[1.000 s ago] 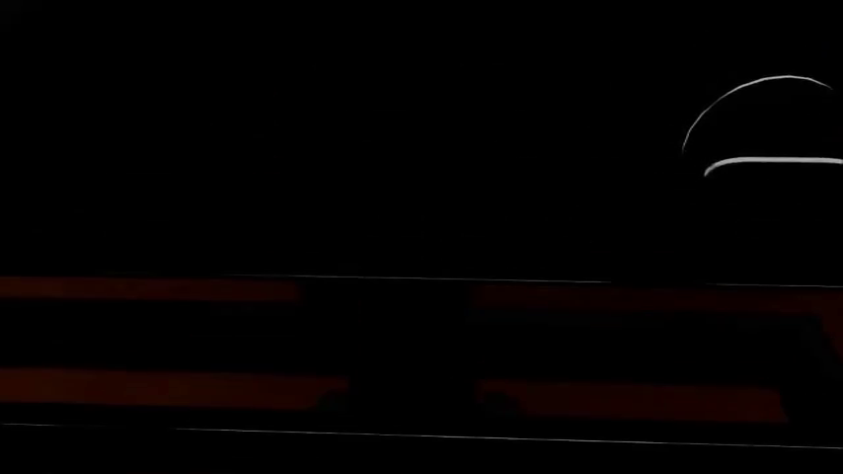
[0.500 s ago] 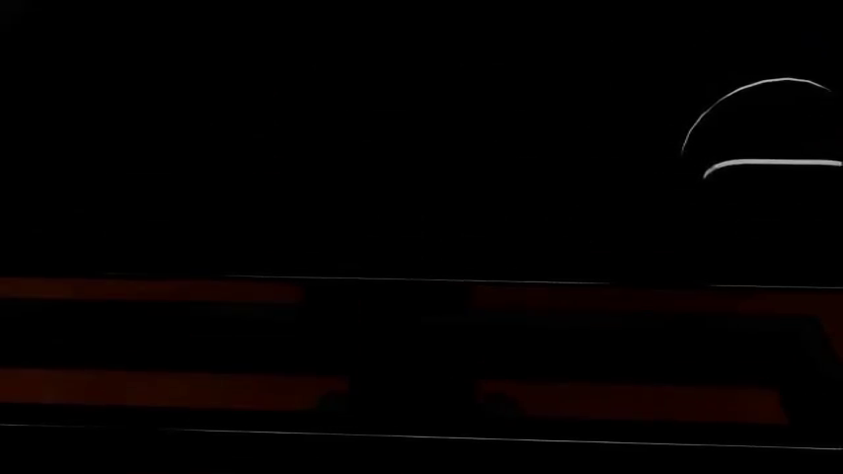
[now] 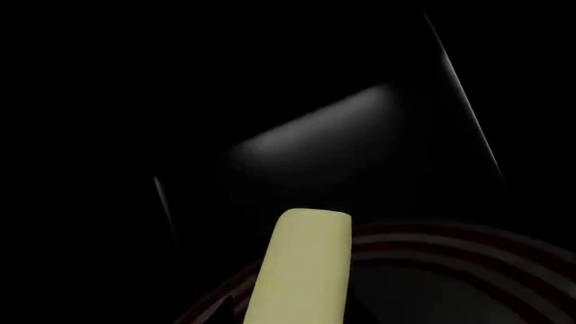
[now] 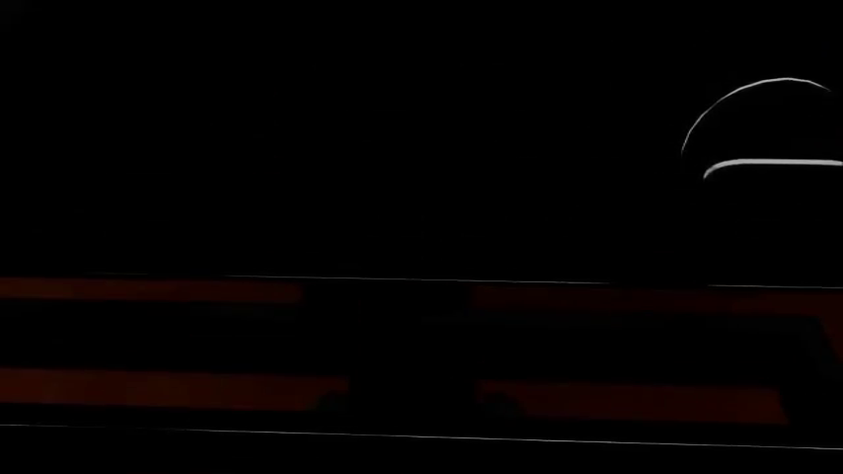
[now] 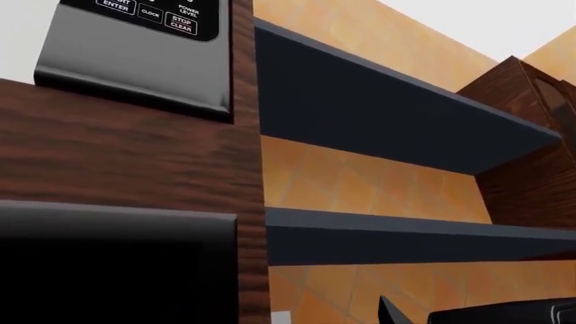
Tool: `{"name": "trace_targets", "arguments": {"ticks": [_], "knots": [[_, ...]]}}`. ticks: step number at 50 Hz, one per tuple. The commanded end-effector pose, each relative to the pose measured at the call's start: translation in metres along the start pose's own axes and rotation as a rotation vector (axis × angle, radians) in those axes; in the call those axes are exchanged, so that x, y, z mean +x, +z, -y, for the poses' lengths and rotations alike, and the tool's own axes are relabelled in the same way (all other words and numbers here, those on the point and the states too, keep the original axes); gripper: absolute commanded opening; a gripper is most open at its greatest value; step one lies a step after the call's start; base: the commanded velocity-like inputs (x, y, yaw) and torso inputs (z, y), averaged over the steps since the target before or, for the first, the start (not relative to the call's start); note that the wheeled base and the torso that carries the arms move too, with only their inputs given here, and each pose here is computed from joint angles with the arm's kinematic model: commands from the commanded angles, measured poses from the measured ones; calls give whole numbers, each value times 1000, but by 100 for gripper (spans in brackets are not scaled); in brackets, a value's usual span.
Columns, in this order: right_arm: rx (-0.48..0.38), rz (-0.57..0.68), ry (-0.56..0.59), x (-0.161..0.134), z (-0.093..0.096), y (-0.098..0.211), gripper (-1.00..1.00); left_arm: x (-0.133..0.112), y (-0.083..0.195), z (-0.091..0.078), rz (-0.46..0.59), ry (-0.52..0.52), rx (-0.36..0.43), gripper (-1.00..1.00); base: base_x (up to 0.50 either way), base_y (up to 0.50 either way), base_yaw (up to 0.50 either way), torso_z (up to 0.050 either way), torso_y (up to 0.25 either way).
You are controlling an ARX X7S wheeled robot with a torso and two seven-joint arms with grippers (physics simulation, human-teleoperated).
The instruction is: Pick the butter stick from the counter and place it in the microwave.
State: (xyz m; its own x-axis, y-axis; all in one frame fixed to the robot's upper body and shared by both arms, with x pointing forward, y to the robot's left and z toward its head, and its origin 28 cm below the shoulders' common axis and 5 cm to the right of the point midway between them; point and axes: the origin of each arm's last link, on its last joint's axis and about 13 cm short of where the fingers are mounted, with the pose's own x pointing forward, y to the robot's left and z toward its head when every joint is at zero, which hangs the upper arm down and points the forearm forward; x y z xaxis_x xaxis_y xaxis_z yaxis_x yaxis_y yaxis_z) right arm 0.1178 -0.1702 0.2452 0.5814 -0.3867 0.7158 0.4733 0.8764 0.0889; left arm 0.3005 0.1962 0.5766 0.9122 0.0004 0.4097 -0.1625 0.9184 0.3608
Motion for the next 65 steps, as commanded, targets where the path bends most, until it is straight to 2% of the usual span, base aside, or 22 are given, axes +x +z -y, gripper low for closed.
{"name": "trace_targets", "arguments": {"ticks": [1,16,24,25,41,49,53,55,61,65], "knots": [[4,32,5,1,1,3,100,8,-45,18,-288,-164,-179,-100,0,0,-3,0,0],[2,31,3,0,2,3,100,9,-63,23,-385,-210,-131,-100,1,0,-1,0,0],[0,31,3,1,2,3,100,10,-65,23,-385,-216,-121,-100,-1,0,0,0,0],[0,32,3,1,2,3,100,9,-63,23,-382,-221,-126,100,0,0,0,0,0],[-4,34,3,1,3,3,100,9,-57,22,-342,-225,-148,100,1,0,0,0,0],[-3,37,1,0,4,3,100,7,-41,16,-265,-230,-207,100,0,0,0,0,0],[-2,39,0,0,4,3,100,9,-32,13,-159,-235,-235,100,6,0,-1,0,0],[-1,39,0,0,4,3,100,9,-30,13,-148,-228,-248,100,0,0,-2,0,0],[0,38,-1,0,4,3,100,11,-18,9,0,-215,-286,100,6,0,-2,0,0],[0,38,-2,0,5,3,100,12,-14,7,53,-207,-309,100,12,-1,-6,0,0]]}}
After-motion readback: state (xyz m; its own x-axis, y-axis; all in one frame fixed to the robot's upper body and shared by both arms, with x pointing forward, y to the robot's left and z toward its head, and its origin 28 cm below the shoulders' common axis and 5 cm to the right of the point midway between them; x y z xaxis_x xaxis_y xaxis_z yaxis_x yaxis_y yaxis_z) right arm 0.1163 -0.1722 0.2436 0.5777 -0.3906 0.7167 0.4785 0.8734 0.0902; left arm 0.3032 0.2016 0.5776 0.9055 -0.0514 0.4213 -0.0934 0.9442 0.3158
